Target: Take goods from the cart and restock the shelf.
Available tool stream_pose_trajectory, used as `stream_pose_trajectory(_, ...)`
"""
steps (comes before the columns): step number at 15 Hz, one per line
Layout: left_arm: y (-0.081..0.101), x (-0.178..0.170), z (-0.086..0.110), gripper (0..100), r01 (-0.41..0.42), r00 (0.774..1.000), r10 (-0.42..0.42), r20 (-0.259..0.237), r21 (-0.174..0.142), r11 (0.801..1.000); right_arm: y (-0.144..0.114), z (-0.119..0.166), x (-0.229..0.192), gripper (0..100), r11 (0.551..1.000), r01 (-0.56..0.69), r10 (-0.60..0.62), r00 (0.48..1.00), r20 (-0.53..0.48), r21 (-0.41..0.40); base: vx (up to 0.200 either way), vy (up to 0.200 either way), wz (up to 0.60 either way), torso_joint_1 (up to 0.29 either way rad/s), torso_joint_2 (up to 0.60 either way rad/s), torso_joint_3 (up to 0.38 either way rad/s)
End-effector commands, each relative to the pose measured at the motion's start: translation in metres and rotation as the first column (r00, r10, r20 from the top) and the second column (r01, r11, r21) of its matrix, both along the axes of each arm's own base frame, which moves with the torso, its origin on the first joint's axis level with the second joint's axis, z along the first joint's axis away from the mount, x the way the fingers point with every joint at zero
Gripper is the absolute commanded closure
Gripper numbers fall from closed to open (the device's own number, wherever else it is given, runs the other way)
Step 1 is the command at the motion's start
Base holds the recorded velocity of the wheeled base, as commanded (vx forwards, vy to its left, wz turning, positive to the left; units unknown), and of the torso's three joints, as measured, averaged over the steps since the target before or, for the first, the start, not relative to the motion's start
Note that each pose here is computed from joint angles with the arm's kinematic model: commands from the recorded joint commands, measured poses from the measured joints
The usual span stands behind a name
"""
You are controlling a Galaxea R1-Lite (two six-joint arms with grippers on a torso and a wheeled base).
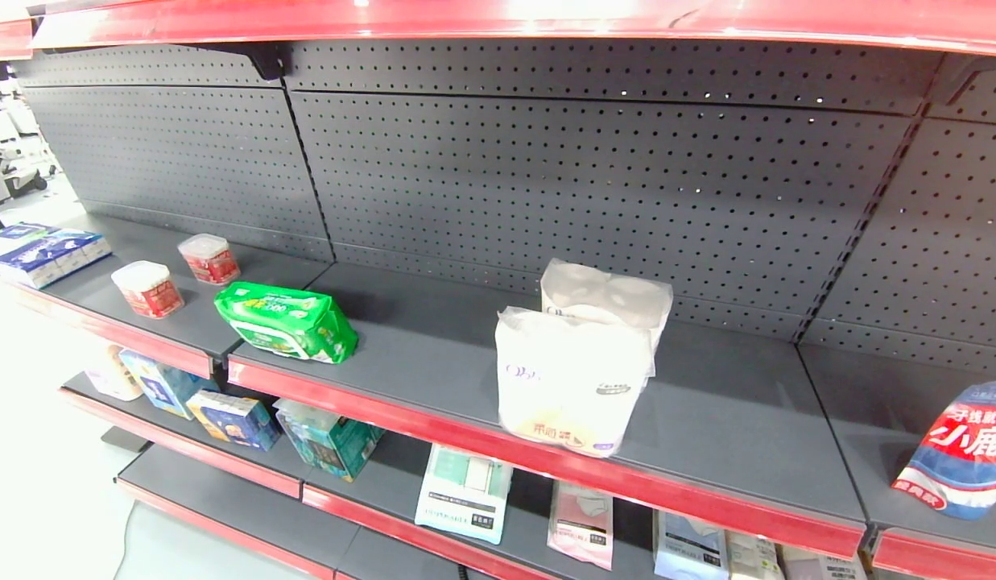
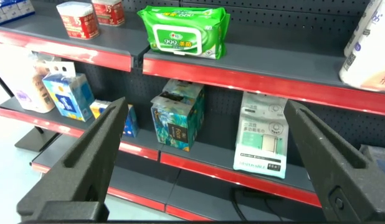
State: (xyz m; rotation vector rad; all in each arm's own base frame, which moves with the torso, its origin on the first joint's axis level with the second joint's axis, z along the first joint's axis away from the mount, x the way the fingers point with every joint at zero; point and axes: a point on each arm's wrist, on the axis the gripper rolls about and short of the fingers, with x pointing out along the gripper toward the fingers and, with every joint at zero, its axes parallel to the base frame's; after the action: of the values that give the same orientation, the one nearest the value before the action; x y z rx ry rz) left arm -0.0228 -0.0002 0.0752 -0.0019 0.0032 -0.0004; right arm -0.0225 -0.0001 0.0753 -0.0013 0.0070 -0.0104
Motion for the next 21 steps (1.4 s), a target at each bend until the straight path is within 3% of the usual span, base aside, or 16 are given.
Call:
stream_pose_trajectory(1,0.0000,0.0000,0.0000,0,0.000,1.000,0.000,0.000,-0.001,1.000,0.0000,-0.0001,-0.0003,0,1.000,0.002,-0.002,1.000,0.004,0.000,0.000,0.000,0.00,0.000,0.00,0.000)
stream_pose_trajectory(6,0.0000,0.0000,0.0000,0,0.000,1.000,0.000,0.000,-0.001,1.000,0.0001,-0.0001,-0.0003,0,1.000,-0.001,0.001,1.000,0.004,0.001,0.000,0.000,0.00,0.000,0.00,0.000)
stream_pose_trajectory(15,0.0000,0.0000,0.0000,0,0.000,1.000,0.000,0.000,0.000,1.000,0.0001,-0.0001,-0.0003,0,1.000,-0.001,0.001,1.000,0.004,0.001,0.000,0.000,-0.60,0.004,0.00,0.000)
stream_pose_trajectory(21,0.0000,0.0001,0.0000,0,0.001,1.000,-0.001,-0.001,-0.004,1.000,0.0001,-0.0001,-0.0003,0,1.000,-0.001,0.001,1.000,0.004,0.001,0.000,0.000,0.00,0.000,0.00,0.000)
